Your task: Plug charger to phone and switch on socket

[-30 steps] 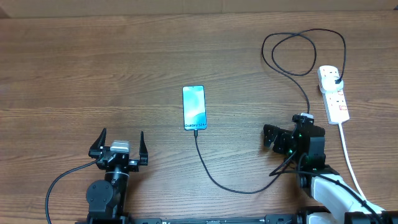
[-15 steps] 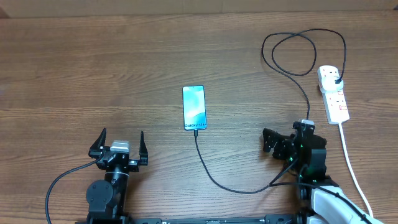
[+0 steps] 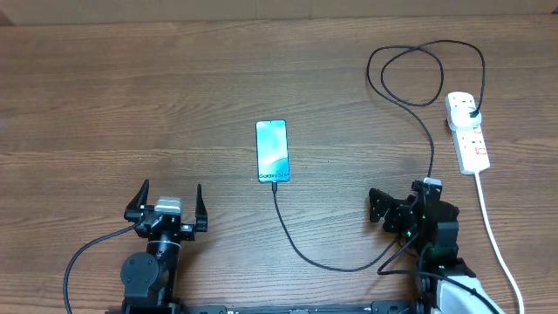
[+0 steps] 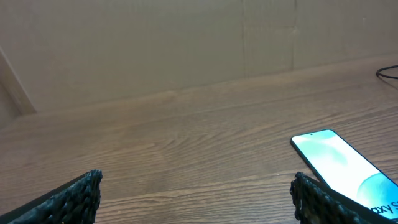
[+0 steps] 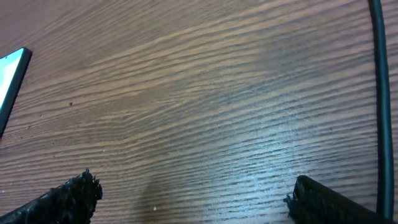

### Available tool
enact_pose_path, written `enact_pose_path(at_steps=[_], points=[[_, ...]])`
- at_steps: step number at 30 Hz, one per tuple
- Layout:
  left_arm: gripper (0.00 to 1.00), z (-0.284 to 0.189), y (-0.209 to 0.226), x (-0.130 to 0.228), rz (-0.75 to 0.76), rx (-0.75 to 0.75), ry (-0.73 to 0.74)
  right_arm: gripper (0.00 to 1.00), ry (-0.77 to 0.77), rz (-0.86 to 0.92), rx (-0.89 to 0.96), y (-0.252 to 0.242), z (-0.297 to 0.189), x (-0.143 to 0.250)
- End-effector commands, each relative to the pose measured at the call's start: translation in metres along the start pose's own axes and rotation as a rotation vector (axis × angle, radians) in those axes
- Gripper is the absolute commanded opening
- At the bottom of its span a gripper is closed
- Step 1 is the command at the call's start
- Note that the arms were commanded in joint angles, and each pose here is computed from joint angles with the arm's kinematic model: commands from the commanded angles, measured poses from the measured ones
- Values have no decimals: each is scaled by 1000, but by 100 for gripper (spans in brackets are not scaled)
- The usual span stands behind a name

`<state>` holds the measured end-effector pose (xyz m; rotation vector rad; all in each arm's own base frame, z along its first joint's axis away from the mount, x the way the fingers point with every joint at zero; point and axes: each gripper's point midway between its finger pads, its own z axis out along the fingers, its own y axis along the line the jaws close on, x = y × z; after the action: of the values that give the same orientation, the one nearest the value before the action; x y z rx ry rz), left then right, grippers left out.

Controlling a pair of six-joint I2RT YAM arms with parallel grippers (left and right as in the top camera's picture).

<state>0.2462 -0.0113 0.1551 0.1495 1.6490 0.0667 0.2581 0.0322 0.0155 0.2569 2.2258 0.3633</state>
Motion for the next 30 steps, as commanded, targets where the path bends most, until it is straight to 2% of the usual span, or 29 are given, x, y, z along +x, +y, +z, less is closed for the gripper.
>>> enact_pose_path(at_steps=[1, 30], points=[[100, 0, 1, 0, 16, -9, -6, 100, -3, -3, -16, 3, -2, 2], [100, 0, 1, 0, 16, -9, -6, 100, -104, -82, -109, 25, -21, -21]])
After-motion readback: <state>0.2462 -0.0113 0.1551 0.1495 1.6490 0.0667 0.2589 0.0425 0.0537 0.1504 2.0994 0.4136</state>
